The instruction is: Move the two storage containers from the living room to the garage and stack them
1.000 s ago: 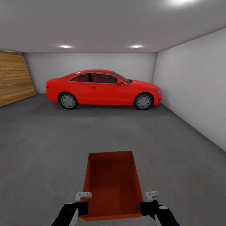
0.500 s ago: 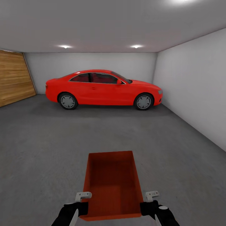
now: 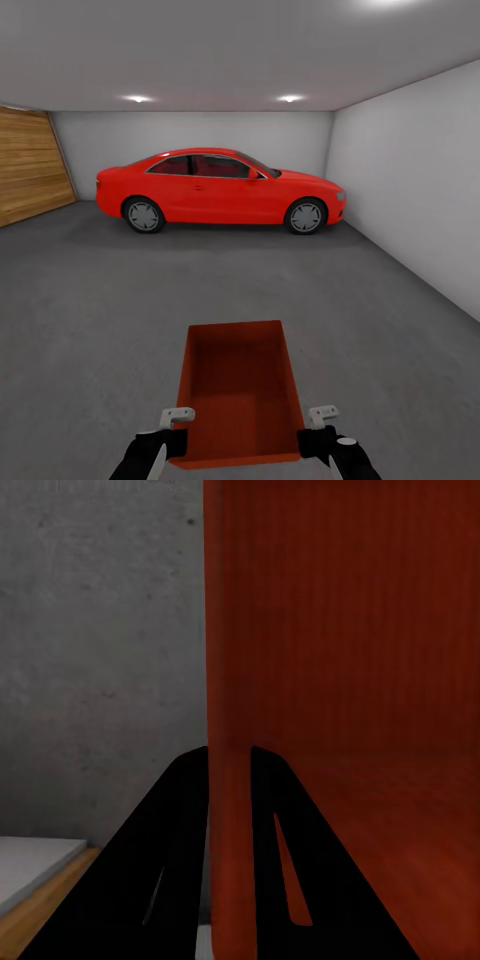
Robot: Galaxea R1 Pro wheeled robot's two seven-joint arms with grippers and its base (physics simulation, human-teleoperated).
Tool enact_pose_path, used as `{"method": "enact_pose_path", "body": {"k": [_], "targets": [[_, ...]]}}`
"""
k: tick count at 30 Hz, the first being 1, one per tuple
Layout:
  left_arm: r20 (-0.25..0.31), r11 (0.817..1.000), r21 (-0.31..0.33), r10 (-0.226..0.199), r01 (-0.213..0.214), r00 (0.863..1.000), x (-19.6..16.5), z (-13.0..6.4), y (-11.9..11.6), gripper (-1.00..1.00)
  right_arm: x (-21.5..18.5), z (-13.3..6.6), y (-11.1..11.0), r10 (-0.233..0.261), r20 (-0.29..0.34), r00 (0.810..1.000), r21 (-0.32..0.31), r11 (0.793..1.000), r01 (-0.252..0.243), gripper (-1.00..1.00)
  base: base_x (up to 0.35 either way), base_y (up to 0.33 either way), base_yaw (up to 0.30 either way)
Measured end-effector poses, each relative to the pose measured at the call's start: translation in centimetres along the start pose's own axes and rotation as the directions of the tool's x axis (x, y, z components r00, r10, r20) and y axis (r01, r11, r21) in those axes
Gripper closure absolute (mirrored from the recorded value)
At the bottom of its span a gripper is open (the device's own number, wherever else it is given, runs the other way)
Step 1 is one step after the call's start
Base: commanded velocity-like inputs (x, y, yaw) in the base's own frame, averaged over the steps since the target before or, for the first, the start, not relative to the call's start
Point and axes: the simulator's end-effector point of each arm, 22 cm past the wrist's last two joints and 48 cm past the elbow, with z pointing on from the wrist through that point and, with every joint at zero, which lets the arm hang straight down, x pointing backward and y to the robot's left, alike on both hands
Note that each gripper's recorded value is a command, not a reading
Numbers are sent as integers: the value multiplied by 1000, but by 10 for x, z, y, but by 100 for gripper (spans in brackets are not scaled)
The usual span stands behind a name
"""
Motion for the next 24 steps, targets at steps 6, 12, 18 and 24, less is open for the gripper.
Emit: {"method": "enact_pose_path", "body": {"k": [6, 12, 18, 24], "targets": [[0, 1000, 0, 0, 0, 1000, 0, 0, 0, 100, 0, 0, 0, 0, 0, 1000, 0, 1000, 0, 100, 319, 0, 0], [0, 1000, 0, 0, 0, 1000, 0, 0, 0, 100, 0, 0, 0, 0, 0, 1000, 0, 1000, 0, 100, 319, 0, 0], [-1, 1000, 0, 1, -1, 1000, 0, 0, 0, 100, 0, 0, 0, 0, -1, 1000, 0, 1000, 0, 100, 97, 0, 0], [-1, 1000, 0, 1, -1, 1000, 0, 0, 0, 100, 0, 0, 0, 1, -1, 1000, 0, 1000, -1, 100, 8, 0, 0]]}}
